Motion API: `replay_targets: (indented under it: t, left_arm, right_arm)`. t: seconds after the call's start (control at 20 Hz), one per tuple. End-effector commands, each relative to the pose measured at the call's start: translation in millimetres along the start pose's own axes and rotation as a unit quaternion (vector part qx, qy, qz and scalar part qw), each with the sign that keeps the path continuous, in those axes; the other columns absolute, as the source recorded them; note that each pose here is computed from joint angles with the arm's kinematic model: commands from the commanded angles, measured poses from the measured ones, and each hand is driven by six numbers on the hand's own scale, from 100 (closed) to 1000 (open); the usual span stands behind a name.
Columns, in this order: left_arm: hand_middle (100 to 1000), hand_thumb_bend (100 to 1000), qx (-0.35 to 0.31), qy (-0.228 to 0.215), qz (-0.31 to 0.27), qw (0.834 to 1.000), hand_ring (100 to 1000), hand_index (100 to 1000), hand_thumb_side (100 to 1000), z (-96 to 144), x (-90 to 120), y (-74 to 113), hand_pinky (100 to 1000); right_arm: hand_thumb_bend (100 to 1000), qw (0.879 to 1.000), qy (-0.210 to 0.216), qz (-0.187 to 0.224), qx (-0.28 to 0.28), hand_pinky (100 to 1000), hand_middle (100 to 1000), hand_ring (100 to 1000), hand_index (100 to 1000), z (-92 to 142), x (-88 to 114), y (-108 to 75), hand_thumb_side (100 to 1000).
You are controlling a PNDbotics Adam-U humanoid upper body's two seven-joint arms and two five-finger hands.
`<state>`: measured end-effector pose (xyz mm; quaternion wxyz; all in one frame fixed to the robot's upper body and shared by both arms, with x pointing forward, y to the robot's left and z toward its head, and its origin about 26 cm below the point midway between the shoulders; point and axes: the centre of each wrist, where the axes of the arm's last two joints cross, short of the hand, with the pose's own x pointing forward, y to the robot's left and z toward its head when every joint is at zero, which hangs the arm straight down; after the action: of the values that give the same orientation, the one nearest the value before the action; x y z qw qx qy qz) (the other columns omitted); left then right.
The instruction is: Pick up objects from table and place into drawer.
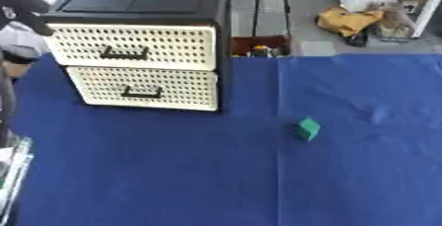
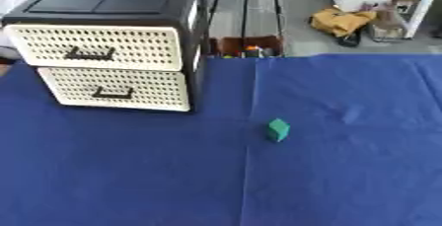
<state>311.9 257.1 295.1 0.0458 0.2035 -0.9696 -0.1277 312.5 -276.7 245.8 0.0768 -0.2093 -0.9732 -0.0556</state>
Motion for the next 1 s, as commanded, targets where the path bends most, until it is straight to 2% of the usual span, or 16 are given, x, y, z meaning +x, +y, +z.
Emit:
replay_targets:
  t: [0.05, 0.2, 0.3, 0.4, 0.5, 0.55, 0.6, 0.65, 0.7, 0.8, 1.0]
  left_arm:
    - [643, 314, -0.047, -0.016, -0.041, 0.998, 548, 878, 815, -19, 4, 21.1, 390]
    - [658, 335, -0.077, -0.012, -0.077, 0.994, 550, 910, 779, -29, 6, 31.2, 384]
    - [652, 337, -0.118, 0.003, -0.131, 0.984, 547, 916, 751, -38, 6, 41.5, 375]
    - [608, 361, -0.153, 0.023, -0.174, 0.972, 521, 925, 708, -44, 8, 48.3, 339]
    - [556, 374, -0.188, 0.046, -0.210, 0.958, 445, 924, 664, -48, 9, 53.0, 220]
    - [500, 394, -0.204, 0.056, -0.225, 0.951, 367, 916, 620, -49, 10, 54.8, 127]
    - [478, 399, -0.219, 0.066, -0.236, 0.944, 337, 913, 604, -50, 11, 56.1, 100]
    - [413, 411, -0.234, 0.076, -0.244, 0.938, 255, 910, 560, -51, 11, 57.0, 100]
    - [406, 413, -0.248, 0.085, -0.250, 0.932, 248, 910, 556, -52, 11, 57.8, 100]
    - [337, 437, -0.279, 0.103, -0.267, 0.916, 181, 913, 498, -54, 11, 59.8, 100]
    - [240, 462, -0.343, 0.136, -0.291, 0.883, 113, 908, 395, -56, 9, 61.6, 100]
  right_arm:
    - [100, 1.000, -0.017, 0.000, 0.005, 660, 506, 632, 758, -8, 4, -3.6, 874]
    - [100, 1.000, -0.016, 0.000, 0.007, 660, 506, 632, 758, -7, 4, -3.5, 874]
    - [100, 1.000, -0.016, 0.000, 0.009, 660, 506, 632, 758, -7, 4, -3.8, 874]
    - [100, 1.000, -0.015, 0.000, 0.011, 661, 505, 632, 758, -7, 4, -3.9, 874]
    - [100, 1.000, -0.013, 0.000, 0.014, 661, 505, 632, 758, -6, 4, -3.9, 874]
    - [100, 1.000, -0.012, 0.000, 0.015, 661, 504, 633, 758, -6, 3, -4.0, 874]
    - [100, 1.000, -0.012, 0.000, 0.016, 661, 504, 633, 758, -5, 3, -3.9, 873]
    - [100, 1.000, -0.011, 0.000, 0.017, 662, 504, 633, 758, -5, 3, -3.9, 873]
    - [100, 1.000, -0.011, 0.000, 0.018, 661, 504, 633, 758, -5, 3, -4.0, 873]
    - [100, 1.000, -0.010, -0.001, 0.020, 662, 503, 633, 757, -4, 3, -4.0, 871]
    - [100, 1.000, -0.007, -0.001, 0.025, 663, 502, 634, 755, -3, 3, -4.3, 870]
